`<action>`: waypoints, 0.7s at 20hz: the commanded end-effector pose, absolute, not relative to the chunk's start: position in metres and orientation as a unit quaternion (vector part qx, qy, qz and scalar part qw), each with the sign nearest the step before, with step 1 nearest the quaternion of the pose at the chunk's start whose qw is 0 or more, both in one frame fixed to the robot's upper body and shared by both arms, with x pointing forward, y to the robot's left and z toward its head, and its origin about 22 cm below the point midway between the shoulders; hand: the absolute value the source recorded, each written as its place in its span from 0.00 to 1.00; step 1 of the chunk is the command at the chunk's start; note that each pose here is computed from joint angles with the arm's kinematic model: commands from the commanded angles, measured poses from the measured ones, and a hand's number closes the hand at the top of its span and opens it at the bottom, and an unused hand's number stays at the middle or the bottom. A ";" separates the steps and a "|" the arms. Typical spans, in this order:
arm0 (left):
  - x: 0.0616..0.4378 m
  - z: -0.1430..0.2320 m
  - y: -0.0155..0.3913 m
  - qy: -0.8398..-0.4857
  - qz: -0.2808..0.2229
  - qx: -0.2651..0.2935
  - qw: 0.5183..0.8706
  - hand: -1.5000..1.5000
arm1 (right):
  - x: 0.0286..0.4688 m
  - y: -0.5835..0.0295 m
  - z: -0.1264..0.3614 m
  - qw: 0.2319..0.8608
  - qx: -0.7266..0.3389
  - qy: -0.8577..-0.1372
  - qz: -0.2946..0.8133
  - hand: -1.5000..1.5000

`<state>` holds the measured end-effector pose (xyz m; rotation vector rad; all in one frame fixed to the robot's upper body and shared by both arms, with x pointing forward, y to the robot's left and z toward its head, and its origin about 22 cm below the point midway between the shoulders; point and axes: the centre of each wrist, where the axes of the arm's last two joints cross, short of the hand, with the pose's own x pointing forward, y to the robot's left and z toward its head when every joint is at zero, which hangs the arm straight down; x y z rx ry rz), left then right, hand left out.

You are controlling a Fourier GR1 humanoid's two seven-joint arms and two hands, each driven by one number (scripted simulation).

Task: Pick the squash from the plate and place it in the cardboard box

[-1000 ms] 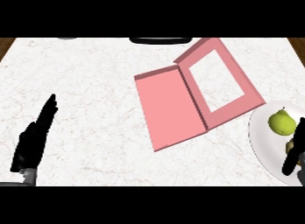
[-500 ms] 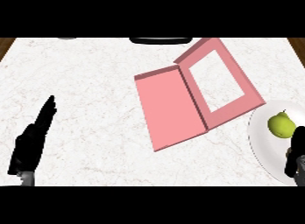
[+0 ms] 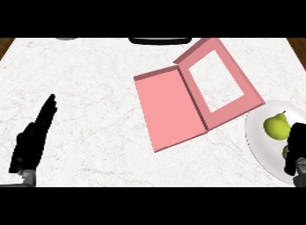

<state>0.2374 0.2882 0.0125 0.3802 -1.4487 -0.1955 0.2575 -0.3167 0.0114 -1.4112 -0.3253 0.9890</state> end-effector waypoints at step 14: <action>0.224 0.006 0.304 -0.649 -0.085 0.179 0.734 0.50 | 0.146 -0.251 0.102 0.630 -0.548 -0.434 0.337 1.00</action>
